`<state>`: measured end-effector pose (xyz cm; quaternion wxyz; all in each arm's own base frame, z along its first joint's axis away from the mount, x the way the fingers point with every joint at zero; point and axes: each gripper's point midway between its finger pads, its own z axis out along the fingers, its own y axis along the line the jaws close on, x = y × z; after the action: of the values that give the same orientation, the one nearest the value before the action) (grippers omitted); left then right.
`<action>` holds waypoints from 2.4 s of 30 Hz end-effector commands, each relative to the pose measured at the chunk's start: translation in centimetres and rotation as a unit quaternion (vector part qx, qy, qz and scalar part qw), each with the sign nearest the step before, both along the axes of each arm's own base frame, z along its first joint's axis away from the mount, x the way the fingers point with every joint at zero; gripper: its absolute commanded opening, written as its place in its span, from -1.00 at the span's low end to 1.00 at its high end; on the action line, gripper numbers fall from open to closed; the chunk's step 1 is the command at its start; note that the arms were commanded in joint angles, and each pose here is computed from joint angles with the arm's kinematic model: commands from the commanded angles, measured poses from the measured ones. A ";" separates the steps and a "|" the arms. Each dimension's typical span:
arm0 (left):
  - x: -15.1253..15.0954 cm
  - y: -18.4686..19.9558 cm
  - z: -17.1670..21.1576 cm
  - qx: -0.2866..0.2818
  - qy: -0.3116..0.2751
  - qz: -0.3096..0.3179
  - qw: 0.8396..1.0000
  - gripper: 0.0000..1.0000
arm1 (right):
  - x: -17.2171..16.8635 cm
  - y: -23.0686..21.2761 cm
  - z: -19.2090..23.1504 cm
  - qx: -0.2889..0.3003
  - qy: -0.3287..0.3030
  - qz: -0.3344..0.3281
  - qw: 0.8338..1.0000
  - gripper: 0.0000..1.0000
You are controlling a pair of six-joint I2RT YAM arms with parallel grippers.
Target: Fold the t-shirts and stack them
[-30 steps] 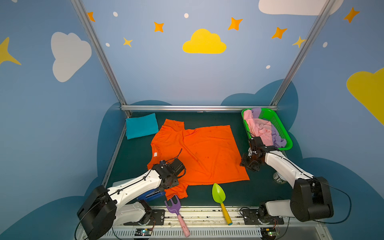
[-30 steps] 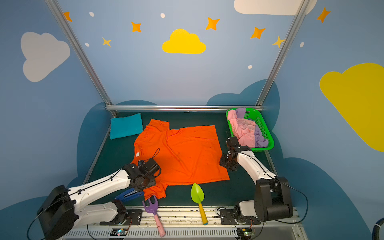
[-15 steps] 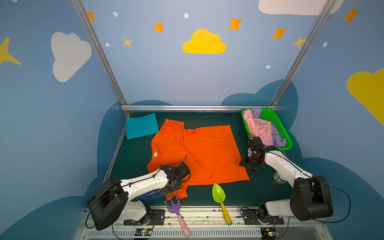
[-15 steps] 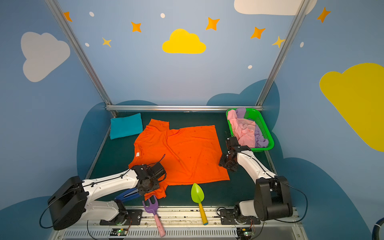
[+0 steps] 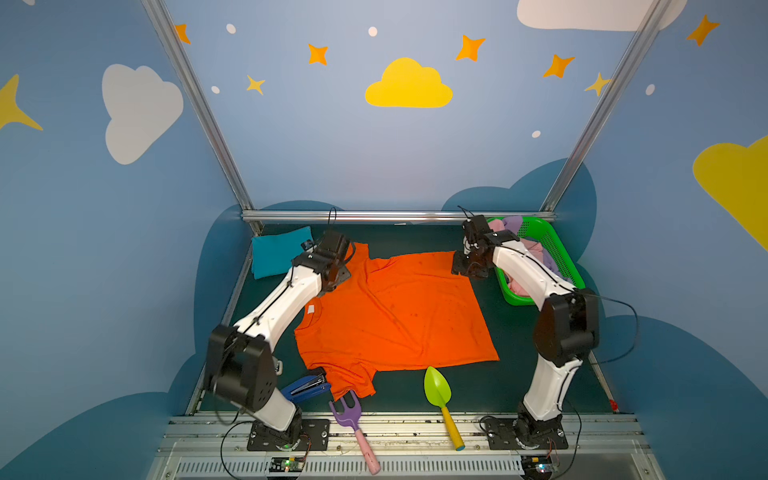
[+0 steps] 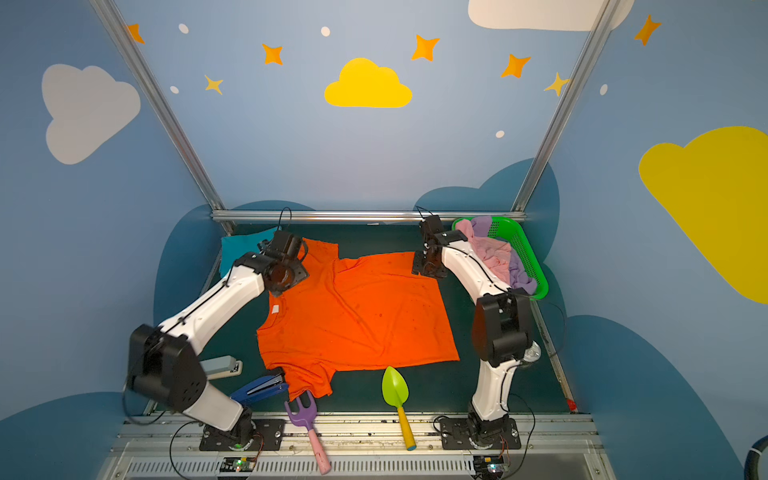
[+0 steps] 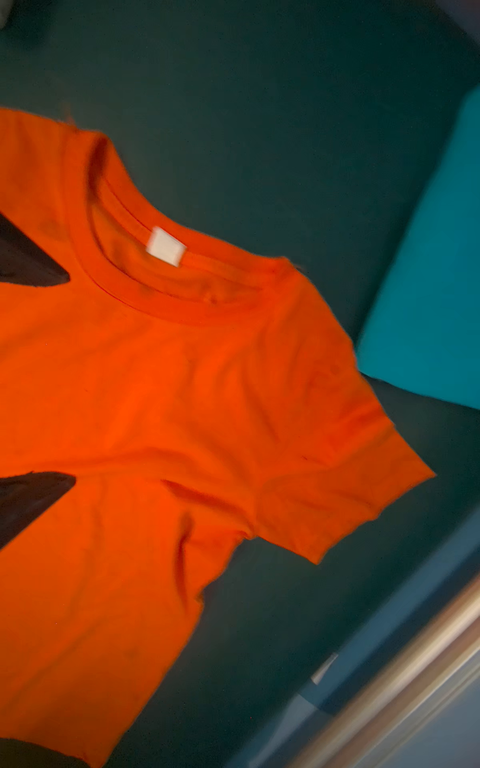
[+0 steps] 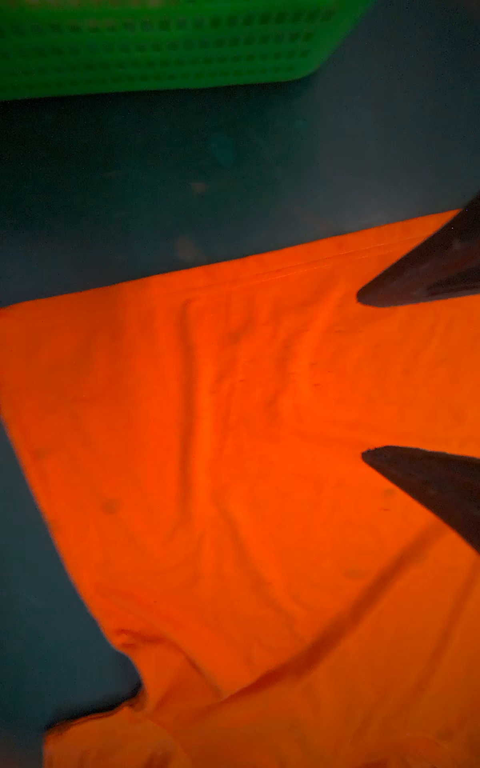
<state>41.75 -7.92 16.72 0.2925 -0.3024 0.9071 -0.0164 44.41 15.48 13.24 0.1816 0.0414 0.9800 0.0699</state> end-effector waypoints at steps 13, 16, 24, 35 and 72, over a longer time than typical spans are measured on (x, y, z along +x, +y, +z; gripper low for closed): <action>18.5 3.7 -9.9 0.022 0.061 -0.018 0.998 0.44 | 9.8 -0.8 -7.7 -0.022 0.041 0.043 0.998 0.58; 19.5 3.6 -11.9 -0.009 0.061 -0.026 0.998 0.45 | 11.1 -0.3 -8.7 -0.009 0.023 0.043 0.999 0.58; 18.9 4.8 -15.2 -0.043 0.083 0.002 0.996 0.11 | 13.6 0.1 -9.6 0.003 -0.023 0.037 0.999 0.59; 18.4 5.5 -14.5 -0.050 0.089 0.010 0.995 -0.92 | 14.7 -1.1 -10.1 0.003 -0.029 0.012 0.999 0.60; 13.6 6.7 -5.8 -0.028 0.061 0.018 0.998 -0.92 | 15.5 -1.1 -4.3 0.035 -0.108 0.038 0.993 -1.00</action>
<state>56.52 -1.98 8.19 0.2132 -0.3258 0.9206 -0.0290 59.55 14.31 3.55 0.2332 0.0132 0.9671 0.1005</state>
